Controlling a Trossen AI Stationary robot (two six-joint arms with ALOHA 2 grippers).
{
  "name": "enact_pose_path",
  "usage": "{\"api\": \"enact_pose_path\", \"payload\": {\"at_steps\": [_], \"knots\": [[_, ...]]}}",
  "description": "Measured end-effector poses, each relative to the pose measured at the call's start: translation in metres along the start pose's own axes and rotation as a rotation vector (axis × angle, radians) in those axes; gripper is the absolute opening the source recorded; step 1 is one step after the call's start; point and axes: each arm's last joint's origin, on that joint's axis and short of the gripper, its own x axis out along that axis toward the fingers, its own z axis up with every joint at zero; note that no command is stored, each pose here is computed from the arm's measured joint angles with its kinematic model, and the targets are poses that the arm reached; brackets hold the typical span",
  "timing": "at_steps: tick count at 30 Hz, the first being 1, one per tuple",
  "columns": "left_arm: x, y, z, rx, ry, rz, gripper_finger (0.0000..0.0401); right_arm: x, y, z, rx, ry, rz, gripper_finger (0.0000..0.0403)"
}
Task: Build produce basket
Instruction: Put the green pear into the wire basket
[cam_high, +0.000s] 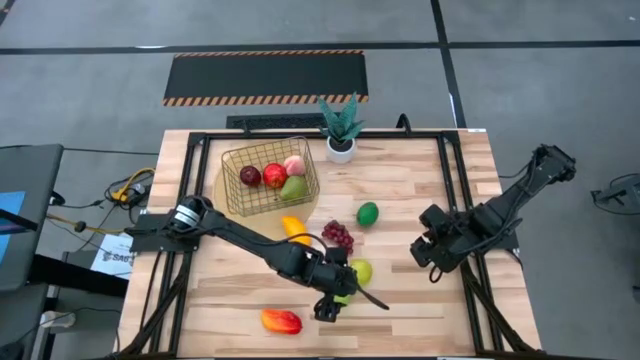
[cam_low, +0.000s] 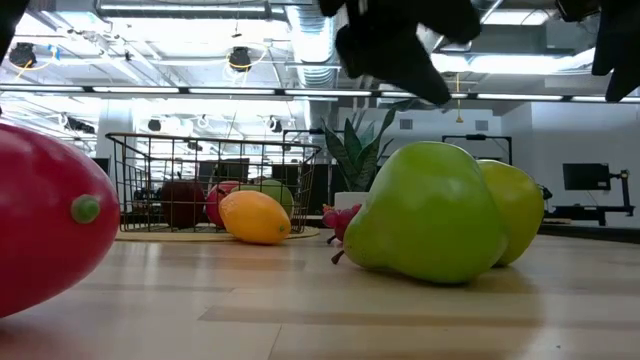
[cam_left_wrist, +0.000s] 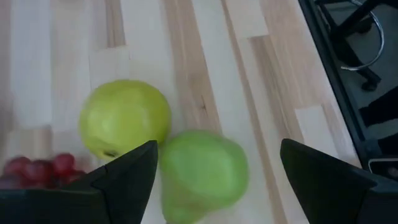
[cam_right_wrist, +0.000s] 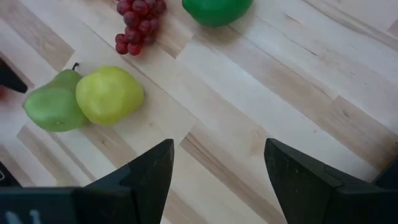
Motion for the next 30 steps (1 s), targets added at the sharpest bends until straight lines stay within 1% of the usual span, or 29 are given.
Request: {"api": "enact_pose_path", "payload": {"at_steps": [4,9,16,19,24,27,30], "knots": [[0.006,0.001,-0.011,0.006,0.05,0.025,0.033,-0.001,0.0,-0.002,-0.011,0.002,0.005,0.0273],[0.005,0.001,-0.009,0.058,0.037,0.009,0.0339,-0.001,0.0,-0.002,-0.015,-0.007,0.006,0.0273],[0.006,0.003,-0.01,0.065,0.05,0.015,0.0352,-0.001,0.0,-0.002,-0.015,-0.008,0.005,0.0273],[0.005,0.004,-0.011,0.086,0.059,0.017,0.0357,-0.001,0.0,-0.002,-0.015,-0.009,0.005,0.0273],[0.006,0.006,-0.011,0.08,0.064,0.014,0.0365,-0.001,0.0,-0.002,-0.015,-0.009,0.005,0.0273],[0.006,0.006,-0.011,0.108,0.065,0.016,0.0368,-0.001,0.0,-0.002,-0.014,-0.008,0.005,0.0273],[0.013,0.006,-0.012,0.127,0.063,0.018,0.0369,-0.001,0.0,-0.002,-0.014,-0.008,0.005,0.0273]]}}
